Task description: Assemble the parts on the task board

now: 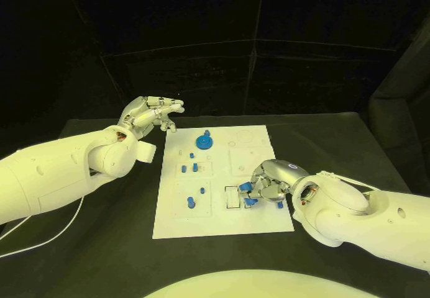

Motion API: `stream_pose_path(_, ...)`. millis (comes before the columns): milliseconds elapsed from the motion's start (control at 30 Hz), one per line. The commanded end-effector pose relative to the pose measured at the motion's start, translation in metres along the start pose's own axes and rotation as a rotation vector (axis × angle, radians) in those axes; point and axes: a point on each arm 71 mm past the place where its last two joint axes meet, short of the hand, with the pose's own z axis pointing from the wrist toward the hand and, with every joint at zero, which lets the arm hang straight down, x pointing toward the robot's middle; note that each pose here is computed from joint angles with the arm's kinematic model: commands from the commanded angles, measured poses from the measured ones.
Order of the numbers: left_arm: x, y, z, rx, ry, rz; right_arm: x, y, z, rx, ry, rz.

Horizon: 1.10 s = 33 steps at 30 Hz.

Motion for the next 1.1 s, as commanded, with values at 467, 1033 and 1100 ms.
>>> stream_pose_path(467, 0.0031, -0.0012, 0.0008, 0.006, 0.014, -0.010, 0.011, 0.014, 0.016, 0.038, 0.050, 0.011)
stream_pose_path(1033, 0.0030, -0.0009, 0.0011, 0.004, 0.014, -0.010, 0.010, 0.016, 0.021, 0.055, 0.011, 0.016)
stream_pose_path(1100, 0.0029, -0.0009, 0.0011, 0.004, 0.014, -0.010, 0.009, 0.016, 0.021, 0.050, 0.009, 0.016)
